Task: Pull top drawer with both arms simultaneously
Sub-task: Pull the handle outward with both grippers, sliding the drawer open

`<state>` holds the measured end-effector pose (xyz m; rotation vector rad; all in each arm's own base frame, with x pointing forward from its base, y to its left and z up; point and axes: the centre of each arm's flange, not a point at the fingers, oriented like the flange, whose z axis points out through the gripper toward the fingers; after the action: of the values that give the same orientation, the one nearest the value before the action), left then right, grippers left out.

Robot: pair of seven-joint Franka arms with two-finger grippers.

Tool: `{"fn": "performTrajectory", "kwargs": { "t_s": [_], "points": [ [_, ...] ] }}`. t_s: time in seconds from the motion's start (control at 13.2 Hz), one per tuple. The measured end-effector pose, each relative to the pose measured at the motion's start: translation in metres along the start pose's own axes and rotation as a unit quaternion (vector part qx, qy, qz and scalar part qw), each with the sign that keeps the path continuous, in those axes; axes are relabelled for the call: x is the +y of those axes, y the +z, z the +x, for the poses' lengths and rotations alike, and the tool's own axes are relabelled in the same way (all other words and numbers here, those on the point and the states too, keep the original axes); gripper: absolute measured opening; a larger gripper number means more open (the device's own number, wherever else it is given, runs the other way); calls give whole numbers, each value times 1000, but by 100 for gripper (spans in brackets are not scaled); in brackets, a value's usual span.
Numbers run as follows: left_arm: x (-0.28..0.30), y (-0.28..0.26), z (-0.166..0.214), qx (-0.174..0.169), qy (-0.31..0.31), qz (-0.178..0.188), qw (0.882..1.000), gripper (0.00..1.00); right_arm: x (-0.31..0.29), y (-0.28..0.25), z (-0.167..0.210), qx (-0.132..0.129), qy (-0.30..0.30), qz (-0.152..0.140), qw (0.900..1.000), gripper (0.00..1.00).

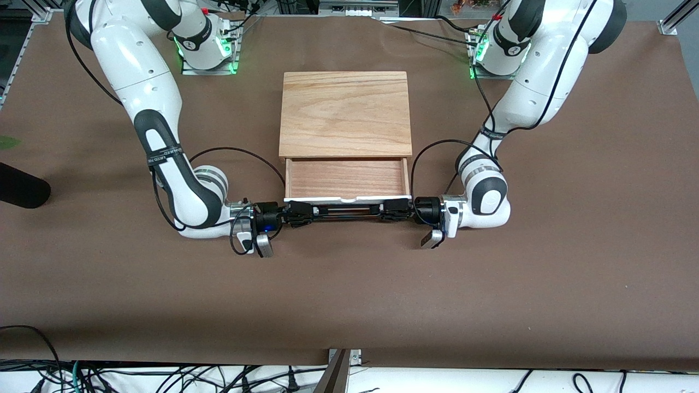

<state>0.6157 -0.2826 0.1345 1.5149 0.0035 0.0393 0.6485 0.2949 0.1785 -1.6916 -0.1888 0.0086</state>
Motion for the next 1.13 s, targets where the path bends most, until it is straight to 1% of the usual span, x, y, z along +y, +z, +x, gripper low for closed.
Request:
{"fn": "performTrajectory", "kwargs": {
  "t_s": [0.23,0.3,0.38,0.45,0.6,0.68,0.98,1.13],
  "points": [
    [-1,0,0,0,-3,-1,1000,9,0,0,0,0,1,-1,1000,18],
    [-2,-1,0,0,-5,-1,1000,13,0,0,0,0,1,-1,1000,18],
    [-2,-1,0,0,-6,-1,1000,14,0,0,0,0,0,-1,1000,18],
    [-5,-1,0,1,-9,1,1000,21,-1,1,0,0,0,0,1000,18],
    [-9,-5,-1,3,-13,5,1000,41,-1,1,0,0,0,-1,1000,18],
    [-11,-9,-1,4,-16,6,1000,47,0,0,1,0,0,-1,1000,18],
    [-9,-19,0,9,-28,8,1000,48,0,-1,1,0,0,-1,1000,18],
    [-5,-29,5,17,-38,15,999,48,-3,-3,4,2,-4,-1,1000,18]
  ]
}}
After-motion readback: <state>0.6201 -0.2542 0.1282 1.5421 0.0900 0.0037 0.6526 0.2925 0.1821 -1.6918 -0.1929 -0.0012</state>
